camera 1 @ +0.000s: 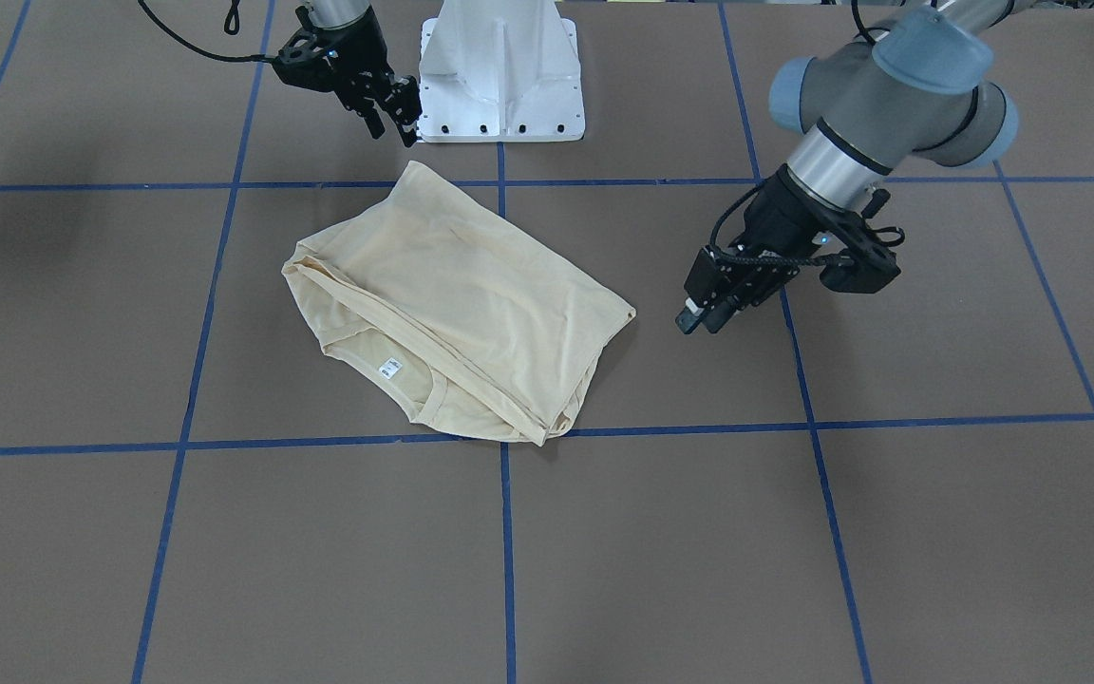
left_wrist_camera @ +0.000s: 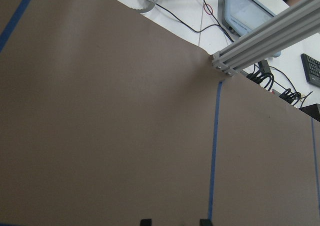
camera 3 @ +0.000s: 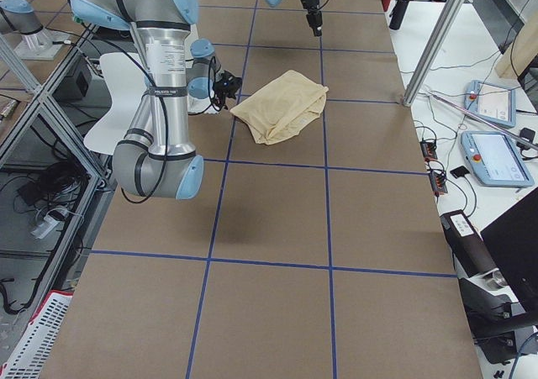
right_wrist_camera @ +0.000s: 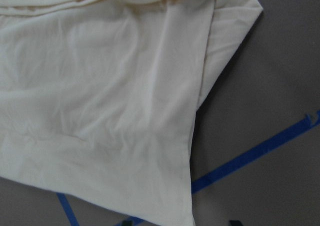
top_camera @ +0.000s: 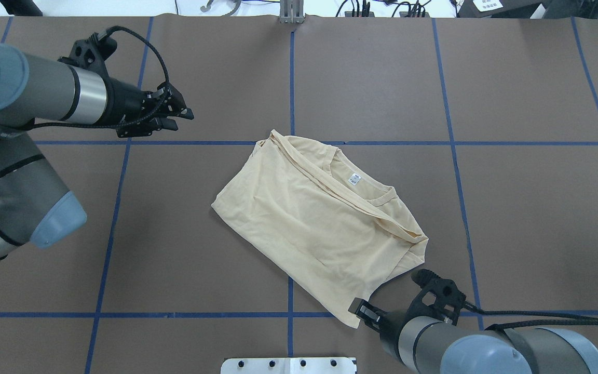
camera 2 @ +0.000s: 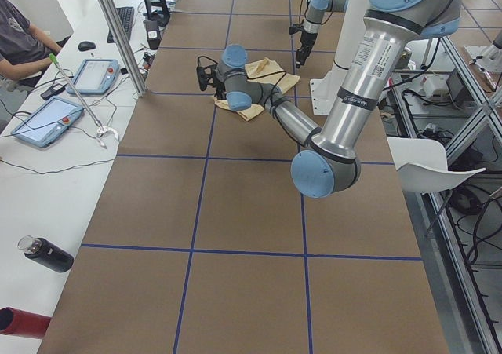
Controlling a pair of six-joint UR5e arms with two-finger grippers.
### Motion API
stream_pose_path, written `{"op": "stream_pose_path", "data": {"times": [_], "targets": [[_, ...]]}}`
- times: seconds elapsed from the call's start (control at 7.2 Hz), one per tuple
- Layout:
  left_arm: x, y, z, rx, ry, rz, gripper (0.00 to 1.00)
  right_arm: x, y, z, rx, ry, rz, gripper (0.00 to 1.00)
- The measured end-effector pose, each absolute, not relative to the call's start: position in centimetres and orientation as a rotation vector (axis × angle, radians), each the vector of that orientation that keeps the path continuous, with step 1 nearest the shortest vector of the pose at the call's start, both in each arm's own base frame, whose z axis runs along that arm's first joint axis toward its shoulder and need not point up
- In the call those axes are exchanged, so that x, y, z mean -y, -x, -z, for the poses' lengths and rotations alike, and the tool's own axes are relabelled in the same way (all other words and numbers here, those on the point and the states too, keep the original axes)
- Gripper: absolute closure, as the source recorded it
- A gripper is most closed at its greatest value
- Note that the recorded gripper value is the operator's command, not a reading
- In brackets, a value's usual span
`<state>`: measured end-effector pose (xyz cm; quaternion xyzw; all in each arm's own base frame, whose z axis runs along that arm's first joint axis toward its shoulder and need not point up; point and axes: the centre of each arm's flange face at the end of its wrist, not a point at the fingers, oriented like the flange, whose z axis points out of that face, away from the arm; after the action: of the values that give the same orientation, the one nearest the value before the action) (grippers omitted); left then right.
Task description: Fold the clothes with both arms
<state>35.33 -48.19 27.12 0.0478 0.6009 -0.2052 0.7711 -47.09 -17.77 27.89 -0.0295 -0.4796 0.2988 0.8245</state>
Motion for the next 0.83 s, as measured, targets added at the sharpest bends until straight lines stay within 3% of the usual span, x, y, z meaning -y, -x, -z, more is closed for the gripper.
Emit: {"op": "stream_pose_path", "data": {"times": [0.42,0.83], "targets": [[41.4,-44.2,-29.4,-1.174,-0.063,0.457,0.50,31.4,44.6,-26.4,1.034,-0.002,-0.752,0.00],[41.8,-49.3,-31.2,-1.099,-0.059,0.464,0.50,42.9,43.2,-28.9,0.948,-0.058,-0.770,0.00]]}}
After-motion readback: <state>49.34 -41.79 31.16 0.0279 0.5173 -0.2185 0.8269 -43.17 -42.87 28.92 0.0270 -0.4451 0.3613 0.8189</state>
